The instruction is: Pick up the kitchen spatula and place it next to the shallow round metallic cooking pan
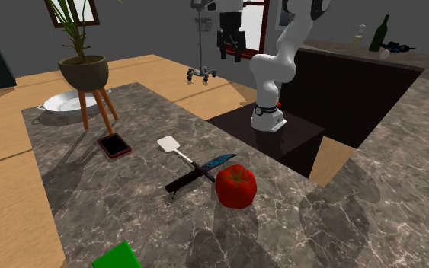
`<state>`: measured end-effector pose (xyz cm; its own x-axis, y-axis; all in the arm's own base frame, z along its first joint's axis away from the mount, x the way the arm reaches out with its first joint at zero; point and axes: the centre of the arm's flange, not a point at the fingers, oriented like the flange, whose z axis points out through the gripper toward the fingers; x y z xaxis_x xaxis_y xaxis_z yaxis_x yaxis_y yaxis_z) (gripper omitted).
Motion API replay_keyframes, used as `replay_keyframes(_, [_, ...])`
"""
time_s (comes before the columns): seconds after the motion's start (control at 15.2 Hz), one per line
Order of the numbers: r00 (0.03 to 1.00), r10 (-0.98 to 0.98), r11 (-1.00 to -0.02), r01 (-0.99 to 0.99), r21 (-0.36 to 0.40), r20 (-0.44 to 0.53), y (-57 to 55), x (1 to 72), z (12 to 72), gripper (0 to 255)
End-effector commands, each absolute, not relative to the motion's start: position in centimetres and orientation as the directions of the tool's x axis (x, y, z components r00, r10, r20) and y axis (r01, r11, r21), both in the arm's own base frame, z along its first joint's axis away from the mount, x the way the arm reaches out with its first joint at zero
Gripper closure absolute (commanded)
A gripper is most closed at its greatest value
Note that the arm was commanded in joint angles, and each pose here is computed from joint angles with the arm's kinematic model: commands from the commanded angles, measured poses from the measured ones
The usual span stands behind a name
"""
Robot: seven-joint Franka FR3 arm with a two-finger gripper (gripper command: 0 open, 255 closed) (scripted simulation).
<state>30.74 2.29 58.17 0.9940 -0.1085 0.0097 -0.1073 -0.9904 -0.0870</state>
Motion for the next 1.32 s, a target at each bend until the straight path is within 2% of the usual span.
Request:
replay_keyframes(0.0, [0.994, -0.109, -0.99, -0.107, -0.087, 0.01, 2.3, 30.7, 58.2, 0])
replay_keyframes(0.59, [0.871, -0.491, -0.868, -0.491, -0.074, -0.024, 10.4, 37.5, 52.6, 0])
replay_keyframes(1.25, [0.57, -0.82, -0.568, -0.822, -0.046, -0.053, 15.5, 47.9, 46.1, 0])
